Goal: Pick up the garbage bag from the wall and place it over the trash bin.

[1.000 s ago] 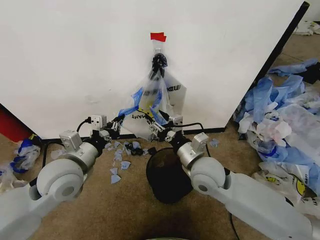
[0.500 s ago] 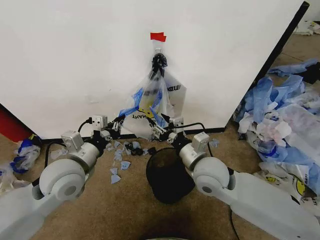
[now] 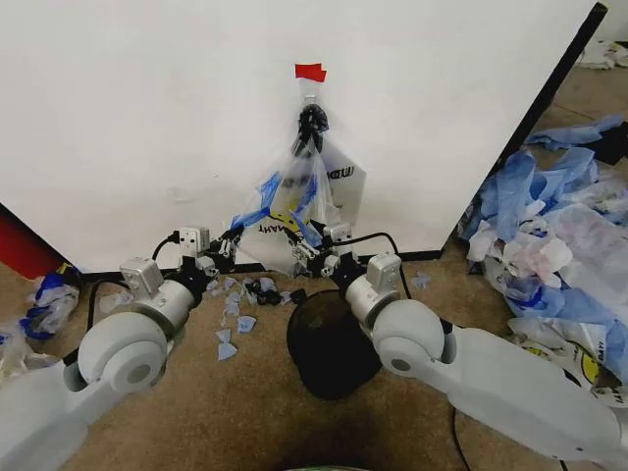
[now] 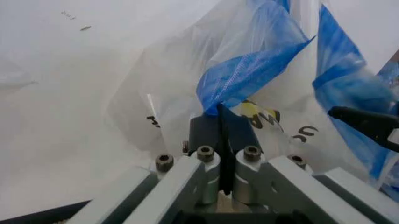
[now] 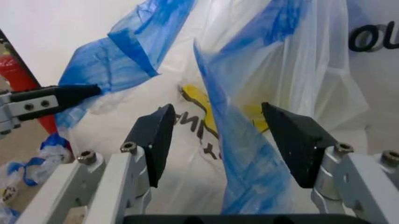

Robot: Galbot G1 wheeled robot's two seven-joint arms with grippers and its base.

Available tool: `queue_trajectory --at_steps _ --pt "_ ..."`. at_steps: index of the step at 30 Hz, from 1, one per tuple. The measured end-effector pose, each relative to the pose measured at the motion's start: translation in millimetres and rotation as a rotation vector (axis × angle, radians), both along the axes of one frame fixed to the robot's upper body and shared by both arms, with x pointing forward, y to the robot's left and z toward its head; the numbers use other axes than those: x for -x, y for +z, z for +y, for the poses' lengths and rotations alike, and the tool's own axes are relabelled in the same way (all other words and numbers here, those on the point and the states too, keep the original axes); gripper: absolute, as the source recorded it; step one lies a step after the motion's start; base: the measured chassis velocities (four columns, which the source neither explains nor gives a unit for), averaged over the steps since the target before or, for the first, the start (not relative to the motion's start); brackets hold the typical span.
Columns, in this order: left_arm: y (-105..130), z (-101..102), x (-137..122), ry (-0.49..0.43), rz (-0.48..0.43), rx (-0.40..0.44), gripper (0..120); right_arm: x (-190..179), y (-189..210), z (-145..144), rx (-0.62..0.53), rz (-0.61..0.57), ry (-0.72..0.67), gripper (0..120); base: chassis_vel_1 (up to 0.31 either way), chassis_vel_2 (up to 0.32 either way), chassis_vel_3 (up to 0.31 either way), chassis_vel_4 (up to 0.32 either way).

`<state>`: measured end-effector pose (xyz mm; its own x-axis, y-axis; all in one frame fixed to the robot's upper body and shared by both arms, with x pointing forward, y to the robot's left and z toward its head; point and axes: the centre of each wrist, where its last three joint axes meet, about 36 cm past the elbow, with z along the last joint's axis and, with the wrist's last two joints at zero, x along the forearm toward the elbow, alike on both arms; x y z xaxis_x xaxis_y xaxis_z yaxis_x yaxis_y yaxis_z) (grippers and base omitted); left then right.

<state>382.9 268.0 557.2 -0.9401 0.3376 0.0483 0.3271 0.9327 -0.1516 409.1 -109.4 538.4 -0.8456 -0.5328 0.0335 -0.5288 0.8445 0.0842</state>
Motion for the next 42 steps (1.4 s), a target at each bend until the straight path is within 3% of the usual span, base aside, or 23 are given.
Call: queue_trajectory --at_steps 5,12,19,25,36,42 --pt "0 -1 0 -0.002 0.000 0.001 0 0 1 0 0.007 0.003 -0.003 49 0.000 0.000 0.000 0.000" --pt "-2 -1 0 -0.002 0.002 0.004 0 0 2 1 0.009 0.003 0.002 22 0.000 0.000 0.000 0.000" --pt "-3 -1 0 -0.001 0.002 0.002 0 -1 4 2 0.015 -0.005 0.006 18 0.000 0.000 0.000 0.000" --pt "-4 -1 1 -0.001 0.005 0.001 0 -2 6 1 0.026 -0.007 -0.007 0 0.000 0.000 0.000 0.000" --pt "-5 -1 2 -0.002 0.010 0.000 0 2 3 -6 0.032 0.010 -0.036 0 0.000 0.000 0.000 0.000" --pt "-5 0 2 0.003 0.012 -0.002 0 12 16 -17 -0.078 -0.013 -0.025 0 0.000 0.000 0.000 0.000"
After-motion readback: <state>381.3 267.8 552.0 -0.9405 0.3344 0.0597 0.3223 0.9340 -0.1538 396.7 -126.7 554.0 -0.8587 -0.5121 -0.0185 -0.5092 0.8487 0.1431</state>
